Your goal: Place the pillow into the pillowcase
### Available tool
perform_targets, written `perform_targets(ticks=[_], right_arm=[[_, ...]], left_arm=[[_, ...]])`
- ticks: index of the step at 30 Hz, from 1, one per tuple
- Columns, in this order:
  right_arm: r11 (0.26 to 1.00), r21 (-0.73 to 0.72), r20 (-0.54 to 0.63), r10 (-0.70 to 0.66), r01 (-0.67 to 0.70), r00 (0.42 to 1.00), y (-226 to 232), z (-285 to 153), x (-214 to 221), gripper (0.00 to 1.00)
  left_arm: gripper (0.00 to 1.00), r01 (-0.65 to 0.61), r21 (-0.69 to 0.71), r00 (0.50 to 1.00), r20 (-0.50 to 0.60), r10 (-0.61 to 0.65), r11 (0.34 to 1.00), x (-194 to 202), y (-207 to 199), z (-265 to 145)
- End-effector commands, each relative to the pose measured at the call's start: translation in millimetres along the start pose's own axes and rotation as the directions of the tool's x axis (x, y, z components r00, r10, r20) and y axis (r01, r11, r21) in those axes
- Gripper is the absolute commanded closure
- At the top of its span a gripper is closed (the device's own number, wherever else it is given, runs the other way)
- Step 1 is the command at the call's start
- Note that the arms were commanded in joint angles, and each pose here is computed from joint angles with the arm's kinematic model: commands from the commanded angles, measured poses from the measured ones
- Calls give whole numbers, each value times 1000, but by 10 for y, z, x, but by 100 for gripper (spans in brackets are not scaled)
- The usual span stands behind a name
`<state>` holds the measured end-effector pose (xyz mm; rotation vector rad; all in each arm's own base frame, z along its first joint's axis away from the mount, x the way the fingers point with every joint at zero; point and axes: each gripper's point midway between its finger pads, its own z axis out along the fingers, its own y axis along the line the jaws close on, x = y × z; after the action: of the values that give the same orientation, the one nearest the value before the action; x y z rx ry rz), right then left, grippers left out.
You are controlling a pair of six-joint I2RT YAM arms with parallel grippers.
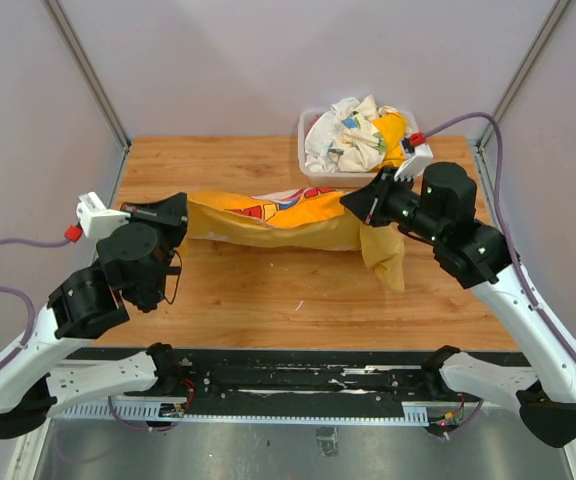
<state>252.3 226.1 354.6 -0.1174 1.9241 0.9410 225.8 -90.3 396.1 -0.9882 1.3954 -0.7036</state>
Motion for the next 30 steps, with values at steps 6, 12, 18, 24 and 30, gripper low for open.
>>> perform_targets(ticks=[6, 12, 18, 24, 30], right_arm=[[992, -36, 203, -112, 122, 973, 453, -323, -891, 99], [991, -22, 206, -128, 136, 970, 474, -284, -991, 99], [979, 49, 223, -202, 195, 954, 370, -219, -1163, 99], [978, 91, 178, -200, 186, 963, 142, -52, -1078, 99], [974, 125, 249, -216, 190, 944, 121, 108, -1503, 99]], left_arm=[[100, -175, 67, 981, 100, 168, 982, -356, -801, 227], [100, -237, 110, 971, 17, 237, 965, -230, -952, 746], [100, -266, 142, 962, -21, 272, 953, -188, -1025, 1189], [100, -299, 199, 946, -64, 317, 933, -169, -1233, 1440], [100, -243, 274, 951, -120, 284, 930, -302, -1410, 1671]])
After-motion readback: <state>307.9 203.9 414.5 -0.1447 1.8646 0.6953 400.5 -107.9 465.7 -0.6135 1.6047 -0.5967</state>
